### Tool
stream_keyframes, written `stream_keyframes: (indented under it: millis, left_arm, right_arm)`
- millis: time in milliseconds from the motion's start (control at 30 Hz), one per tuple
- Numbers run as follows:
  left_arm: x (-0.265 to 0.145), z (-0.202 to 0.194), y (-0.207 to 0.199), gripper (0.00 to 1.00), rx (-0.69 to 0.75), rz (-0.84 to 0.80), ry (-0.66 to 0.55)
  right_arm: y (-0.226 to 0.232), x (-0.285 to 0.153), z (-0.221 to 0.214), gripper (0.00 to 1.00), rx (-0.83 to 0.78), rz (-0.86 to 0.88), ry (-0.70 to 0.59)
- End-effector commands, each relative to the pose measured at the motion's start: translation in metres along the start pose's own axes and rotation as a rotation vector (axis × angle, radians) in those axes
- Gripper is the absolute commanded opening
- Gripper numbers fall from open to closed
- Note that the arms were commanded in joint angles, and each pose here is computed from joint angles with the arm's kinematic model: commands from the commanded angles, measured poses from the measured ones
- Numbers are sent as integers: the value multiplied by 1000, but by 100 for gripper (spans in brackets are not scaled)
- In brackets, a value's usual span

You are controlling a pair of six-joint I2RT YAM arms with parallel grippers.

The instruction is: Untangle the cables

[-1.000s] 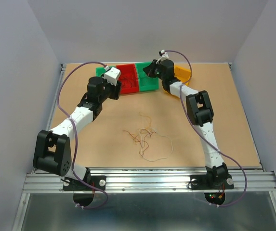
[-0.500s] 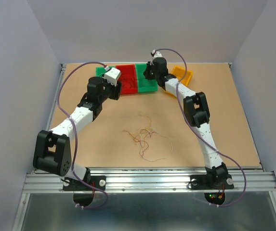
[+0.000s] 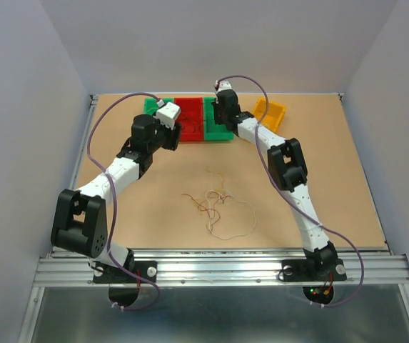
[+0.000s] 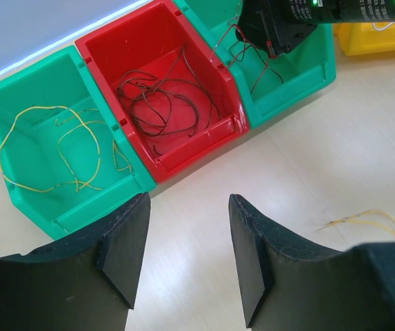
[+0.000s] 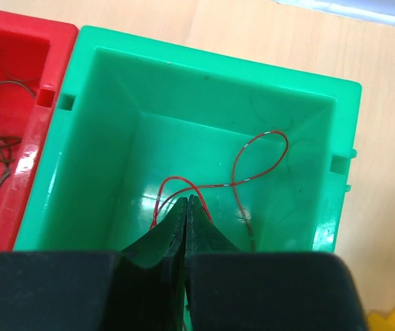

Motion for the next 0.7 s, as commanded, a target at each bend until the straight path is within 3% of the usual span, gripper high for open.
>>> stream_keyframes:
  millis: [0, 367, 667]
  left_arm:
    - [0, 26, 8, 60, 15, 19, -67]
    - [8, 18, 24, 60, 1, 104, -30]
    - [8, 9, 86, 65, -110, 236, -49]
  right_arm:
    - [-36, -6, -61, 1, -98, -191, 198]
    - [-63, -25, -29, 1, -108, -240, 144]
    - [-35, -45, 21, 1, -81, -133, -6]
Point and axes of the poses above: each gripper's point midway between its finger pads, its own x axis out along the fingers, its own y axis along the line the jaws close on, z = x × y, the point moved 4 cm from there along -x, back along the fingers, and after that the axes turned 3 degrees about x, right-handed, at the moved point
